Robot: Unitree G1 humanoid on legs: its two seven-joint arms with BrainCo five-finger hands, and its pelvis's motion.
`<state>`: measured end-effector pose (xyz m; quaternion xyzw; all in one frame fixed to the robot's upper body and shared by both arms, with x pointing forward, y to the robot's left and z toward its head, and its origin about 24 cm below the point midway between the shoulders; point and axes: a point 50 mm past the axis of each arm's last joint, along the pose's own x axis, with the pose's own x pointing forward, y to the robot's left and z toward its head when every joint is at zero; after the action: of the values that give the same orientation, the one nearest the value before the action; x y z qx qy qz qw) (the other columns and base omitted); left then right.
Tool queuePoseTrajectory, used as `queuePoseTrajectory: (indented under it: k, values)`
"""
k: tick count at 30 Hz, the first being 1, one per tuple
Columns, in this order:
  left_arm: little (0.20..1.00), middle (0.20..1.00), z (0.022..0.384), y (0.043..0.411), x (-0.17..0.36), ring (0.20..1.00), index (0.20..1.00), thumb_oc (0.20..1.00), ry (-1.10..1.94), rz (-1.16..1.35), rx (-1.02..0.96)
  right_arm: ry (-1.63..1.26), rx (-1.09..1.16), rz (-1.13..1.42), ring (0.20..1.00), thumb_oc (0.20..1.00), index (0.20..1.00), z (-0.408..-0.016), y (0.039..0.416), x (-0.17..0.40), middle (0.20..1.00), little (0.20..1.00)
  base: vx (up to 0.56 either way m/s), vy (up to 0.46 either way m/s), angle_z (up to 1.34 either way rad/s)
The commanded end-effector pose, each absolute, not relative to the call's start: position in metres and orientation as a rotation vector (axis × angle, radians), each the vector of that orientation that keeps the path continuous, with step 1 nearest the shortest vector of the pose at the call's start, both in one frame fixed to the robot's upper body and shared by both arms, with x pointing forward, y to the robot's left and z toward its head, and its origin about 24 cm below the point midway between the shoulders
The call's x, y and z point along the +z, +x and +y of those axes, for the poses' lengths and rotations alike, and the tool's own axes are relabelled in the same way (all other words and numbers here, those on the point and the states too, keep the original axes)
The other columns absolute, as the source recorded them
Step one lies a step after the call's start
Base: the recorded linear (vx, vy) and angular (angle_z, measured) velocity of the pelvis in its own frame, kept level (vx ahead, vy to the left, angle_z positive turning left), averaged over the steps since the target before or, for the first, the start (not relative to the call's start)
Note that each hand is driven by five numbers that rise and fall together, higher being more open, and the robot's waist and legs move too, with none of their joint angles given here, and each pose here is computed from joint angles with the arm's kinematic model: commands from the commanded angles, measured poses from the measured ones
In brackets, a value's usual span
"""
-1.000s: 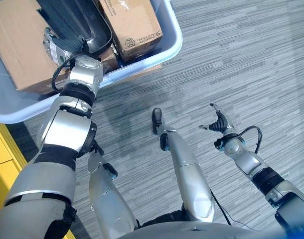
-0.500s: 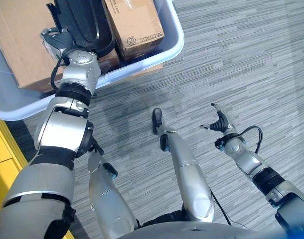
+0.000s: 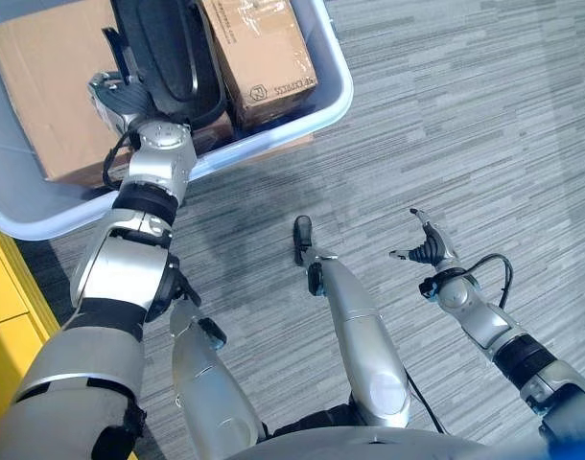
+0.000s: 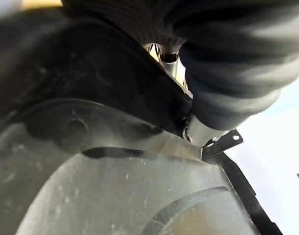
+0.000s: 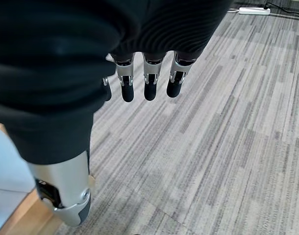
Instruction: Move parts from the plastic box to the shelf.
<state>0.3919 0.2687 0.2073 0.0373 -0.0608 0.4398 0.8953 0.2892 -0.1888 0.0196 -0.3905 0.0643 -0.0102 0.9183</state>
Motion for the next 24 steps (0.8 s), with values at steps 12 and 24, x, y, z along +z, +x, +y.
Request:
queuePoseTrajectory:
  k: [12, 24]
  values:
    - [0.2, 0.2, 0.292, 0.367, 0.223, 0.2, 0.2, 0.2, 0.128, -0.408, 1.048, -0.871, -0.085, 0.103, 1.0, 1.0, 1.0, -0.215, 0.273, 0.011, 1.0, 1.0, -0.02, 0.166, 0.04]
    - [0.2, 0.2, 0.283, 0.356, 0.241, 0.2, 0.2, 0.2, 0.156, -0.564, 0.956, -0.931, 0.042, 0.165, 1.0, 1.0, 1.0, -0.225, 0.257, -0.005, 1.0, 1.0, 0.01, 0.173, 0.03]
